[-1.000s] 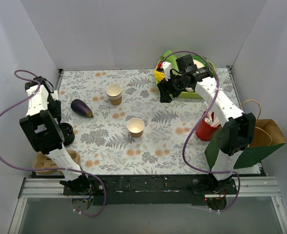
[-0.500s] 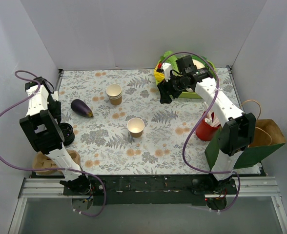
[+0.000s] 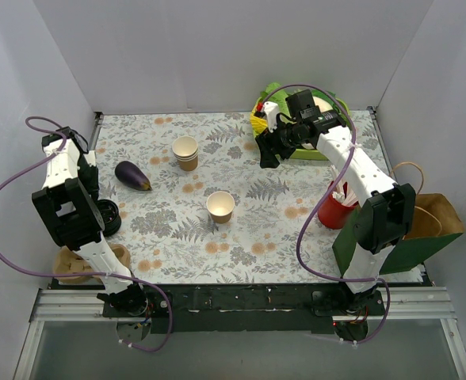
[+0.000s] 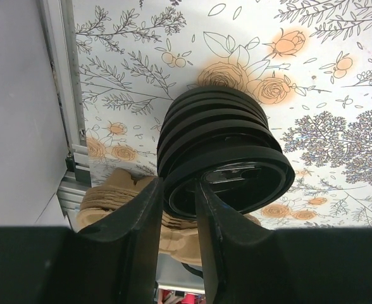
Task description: Pack the takeout coffee
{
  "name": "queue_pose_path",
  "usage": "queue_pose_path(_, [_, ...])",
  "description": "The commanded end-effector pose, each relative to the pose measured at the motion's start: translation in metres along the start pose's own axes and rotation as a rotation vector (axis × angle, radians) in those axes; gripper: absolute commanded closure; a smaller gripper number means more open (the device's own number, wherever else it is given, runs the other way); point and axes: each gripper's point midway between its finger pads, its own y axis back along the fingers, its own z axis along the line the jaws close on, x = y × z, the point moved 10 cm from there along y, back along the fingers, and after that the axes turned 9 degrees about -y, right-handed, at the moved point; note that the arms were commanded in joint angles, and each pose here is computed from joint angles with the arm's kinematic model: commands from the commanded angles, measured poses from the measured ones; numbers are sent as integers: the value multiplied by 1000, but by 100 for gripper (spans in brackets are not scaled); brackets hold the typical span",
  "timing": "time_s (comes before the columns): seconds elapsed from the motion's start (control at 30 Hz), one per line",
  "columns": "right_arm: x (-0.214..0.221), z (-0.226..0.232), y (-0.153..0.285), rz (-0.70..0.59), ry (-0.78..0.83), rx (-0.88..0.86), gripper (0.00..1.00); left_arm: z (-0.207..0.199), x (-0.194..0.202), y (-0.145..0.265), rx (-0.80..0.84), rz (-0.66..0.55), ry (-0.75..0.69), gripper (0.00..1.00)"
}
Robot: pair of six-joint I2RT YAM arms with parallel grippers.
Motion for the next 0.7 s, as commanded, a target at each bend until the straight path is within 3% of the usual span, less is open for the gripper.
queue_pose_path(0.0, [-7, 8, 13, -60, 26, -4, 24, 5, 4, 15, -30, -46, 13, 75])
queue_pose_path(0.17, [-6, 8, 12, -55, 22, -3, 24, 2, 7, 14, -10, -37, 7, 87])
queue_pose_path(0.4, [-5, 8, 12, -55, 20, -8, 24, 1, 10, 15, -11, -37, 10, 94])
queue_pose_path(0.43, [-5, 8, 12, -57, 21, -8, 24, 1, 10, 15, -19, -37, 11, 92])
queue_pose_path(0.5, [-5, 8, 12, -58, 22, -9, 24, 2, 11, 16, -30, -39, 17, 76])
queue_pose_path(0.67, [-3, 9, 12, -53, 19, -10, 24, 4, 10, 23, -46, -66, 26, 70])
